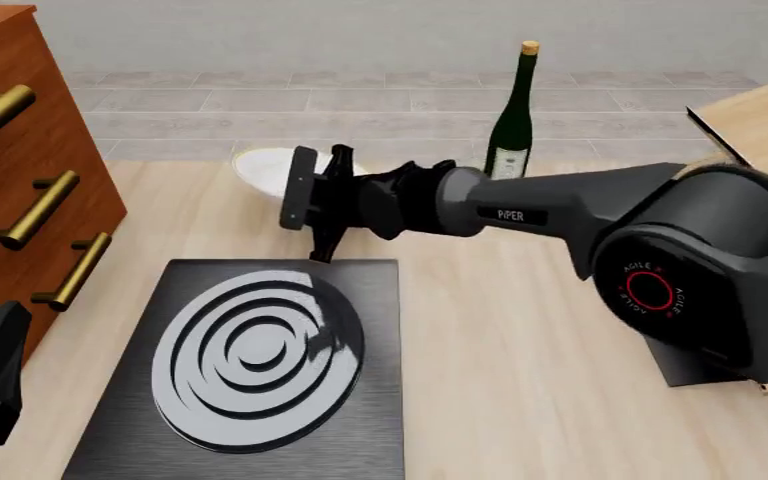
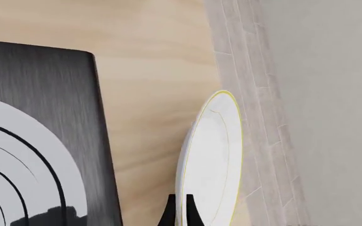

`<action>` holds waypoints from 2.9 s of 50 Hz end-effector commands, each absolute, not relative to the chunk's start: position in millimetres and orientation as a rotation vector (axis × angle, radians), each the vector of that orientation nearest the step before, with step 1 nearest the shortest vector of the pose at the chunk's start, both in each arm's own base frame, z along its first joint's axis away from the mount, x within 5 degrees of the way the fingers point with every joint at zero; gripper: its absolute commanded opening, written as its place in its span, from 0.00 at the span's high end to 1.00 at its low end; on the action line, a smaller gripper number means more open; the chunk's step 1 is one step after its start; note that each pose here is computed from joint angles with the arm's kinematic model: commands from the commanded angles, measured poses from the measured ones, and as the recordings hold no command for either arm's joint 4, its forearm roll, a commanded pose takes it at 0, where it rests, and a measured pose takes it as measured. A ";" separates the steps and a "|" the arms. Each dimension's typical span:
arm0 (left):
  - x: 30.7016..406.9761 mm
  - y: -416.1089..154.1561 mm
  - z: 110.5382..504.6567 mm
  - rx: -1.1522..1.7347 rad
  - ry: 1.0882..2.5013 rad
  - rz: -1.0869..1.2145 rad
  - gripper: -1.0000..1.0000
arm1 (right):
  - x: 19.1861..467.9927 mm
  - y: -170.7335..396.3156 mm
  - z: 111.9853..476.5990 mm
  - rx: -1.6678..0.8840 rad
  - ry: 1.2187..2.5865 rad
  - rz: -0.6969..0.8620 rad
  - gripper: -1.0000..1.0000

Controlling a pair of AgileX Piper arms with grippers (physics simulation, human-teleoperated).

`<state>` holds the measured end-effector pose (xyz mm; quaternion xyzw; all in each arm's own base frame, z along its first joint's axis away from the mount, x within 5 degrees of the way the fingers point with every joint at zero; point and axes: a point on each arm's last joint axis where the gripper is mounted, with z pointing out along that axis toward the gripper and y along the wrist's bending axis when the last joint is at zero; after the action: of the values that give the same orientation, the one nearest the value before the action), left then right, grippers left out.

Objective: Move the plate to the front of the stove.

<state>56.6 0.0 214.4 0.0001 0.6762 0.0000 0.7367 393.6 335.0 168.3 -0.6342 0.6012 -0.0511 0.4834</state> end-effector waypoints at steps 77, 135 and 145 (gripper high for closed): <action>56.6 0.0 214.4 0.000 1.485 0.000 0.00 | 399.5 349.3 147.5 -1.597 1.499 -0.111 0.00; 56.6 0.0 214.4 0.000 1.485 0.000 0.00 | 332.8 280.1 232.3 -1.384 1.457 -0.077 0.00; 56.6 0.0 214.4 0.000 1.485 0.000 0.00 | 330.8 255.8 240.4 -1.296 1.488 -0.076 0.00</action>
<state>56.6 0.0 214.4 0.0001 0.6762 0.0000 0.7367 336.2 273.5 231.4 -0.5726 0.6174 -0.0350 0.5382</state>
